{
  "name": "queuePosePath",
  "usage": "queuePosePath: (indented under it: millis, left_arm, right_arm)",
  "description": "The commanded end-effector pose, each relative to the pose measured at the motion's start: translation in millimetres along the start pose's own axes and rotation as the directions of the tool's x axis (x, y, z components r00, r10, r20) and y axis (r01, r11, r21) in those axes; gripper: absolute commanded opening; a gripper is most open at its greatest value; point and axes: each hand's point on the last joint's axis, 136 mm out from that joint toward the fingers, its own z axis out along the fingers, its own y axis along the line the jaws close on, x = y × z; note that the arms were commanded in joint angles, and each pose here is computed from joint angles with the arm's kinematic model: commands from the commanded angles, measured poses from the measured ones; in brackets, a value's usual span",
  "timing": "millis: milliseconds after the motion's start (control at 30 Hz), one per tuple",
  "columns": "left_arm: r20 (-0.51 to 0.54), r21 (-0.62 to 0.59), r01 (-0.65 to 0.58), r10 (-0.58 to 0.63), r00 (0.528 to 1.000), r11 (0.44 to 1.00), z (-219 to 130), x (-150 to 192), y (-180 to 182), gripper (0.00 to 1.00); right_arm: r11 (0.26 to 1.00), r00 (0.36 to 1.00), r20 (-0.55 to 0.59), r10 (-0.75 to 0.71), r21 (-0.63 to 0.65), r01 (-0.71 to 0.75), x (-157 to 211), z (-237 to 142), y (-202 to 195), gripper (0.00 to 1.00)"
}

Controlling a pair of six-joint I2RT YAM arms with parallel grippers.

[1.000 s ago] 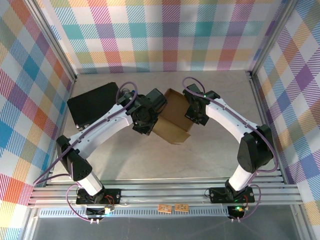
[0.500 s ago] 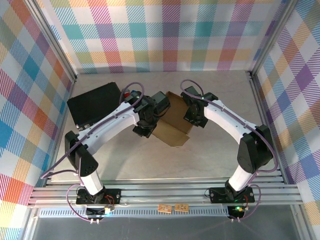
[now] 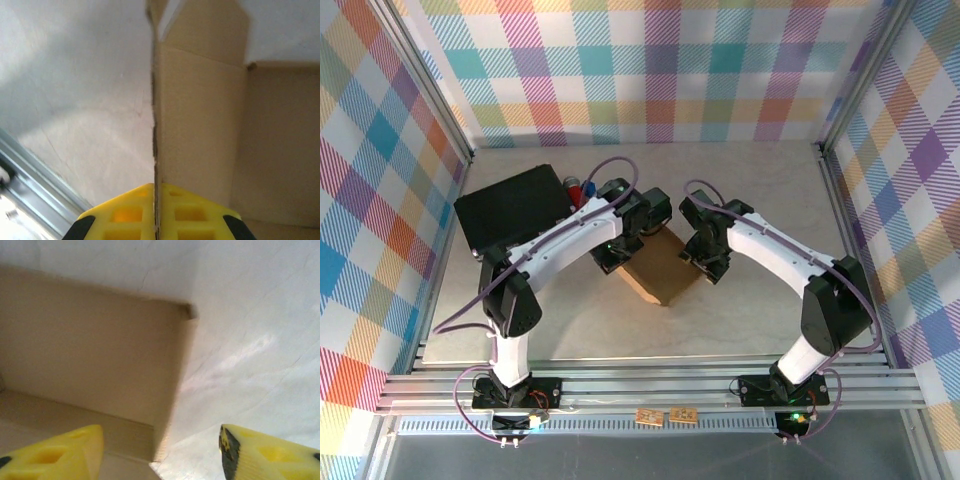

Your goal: Fold the paper box

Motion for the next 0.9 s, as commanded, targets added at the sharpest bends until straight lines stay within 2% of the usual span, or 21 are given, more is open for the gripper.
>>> queuePosePath:
  millis: [0,67,133,167,200,333,433,500,533,667,767,867]
  left_arm:
    - [0.132,-0.085,-0.267,0.277,0.952,0.96,-0.1,-28.2,3.4,0.0]
    - [0.151,-0.09,-0.387,0.396,0.906,0.918,3.6,-35.1,-6.4,0.0]
    - [0.16,-0.107,-0.537,0.548,0.821,0.836,6.7,-40.0,-17.9,0.0]
    - [0.17,-0.136,-0.593,0.608,0.775,0.794,7.2,-44.7,-21.7,0.0]
    - [0.175,-0.163,-0.663,0.683,0.709,0.731,7.3,-47.6,-27.1,0.0]
    - [0.194,-0.36,-0.751,0.832,0.519,0.553,-1.6,-75.4,-31.4,0.0]
    - [0.206,-0.458,-0.761,0.888,0.412,0.459,-5.1,-90.7,-40.5,0.0]
    - [0.187,-0.447,-0.81,0.925,0.331,0.38,1.4,-88.6,-54.2,0.0]
    - [0.184,-0.442,-0.822,0.933,0.308,0.359,3.1,-89.2,-60.5,0.0]
    - [0.229,-0.435,-0.846,0.946,0.228,0.309,2.8,-91.0,-83.9,0.0]
    - [0.318,-0.388,-0.88,0.936,0.151,0.274,-1.6,-87.6,-100.9,0.0]
    - [0.373,-0.304,-0.946,0.928,-0.008,0.115,-3.0,-68.1,-109.5,0.0]
  right_arm:
    - [0.995,0.989,-0.138,0.046,-0.084,-0.057,20.1,-29.6,12.7,0.72]
    - [0.987,0.989,-0.137,0.062,-0.136,-0.081,18.5,-43.6,14.7,0.73]
    - [0.977,0.99,-0.118,0.082,-0.189,-0.104,10.9,-56.7,15.1,0.74]
    - [0.972,0.992,-0.097,0.078,-0.213,-0.097,5.8,-62.1,16.3,0.74]
    - [0.97,0.996,-0.059,0.069,-0.23,-0.081,-0.8,-69.3,16.3,0.74]
    - [0.94,0.999,0.034,-0.011,-0.34,0.022,-25.5,-87.7,29.0,0.72]
    - [0.892,0.99,0.083,-0.115,-0.43,0.14,-42.3,-95.9,44.3,0.69]
    - [0.848,0.969,0.141,-0.203,-0.469,0.246,-53.2,-100.3,53.8,0.68]
    - [0.825,0.957,0.163,-0.239,-0.486,0.289,-57.7,-102.2,57.7,0.67]
    - [0.703,0.915,0.247,-0.318,-0.586,0.403,-71.5,-104.8,71.4,0.64]
    - [0.585,0.867,0.361,-0.343,-0.64,0.498,-77.8,-98.4,80.8,0.63]
    - [0.473,0.779,0.509,-0.367,-0.619,0.627,-79.6,-84.7,83.3,0.63]
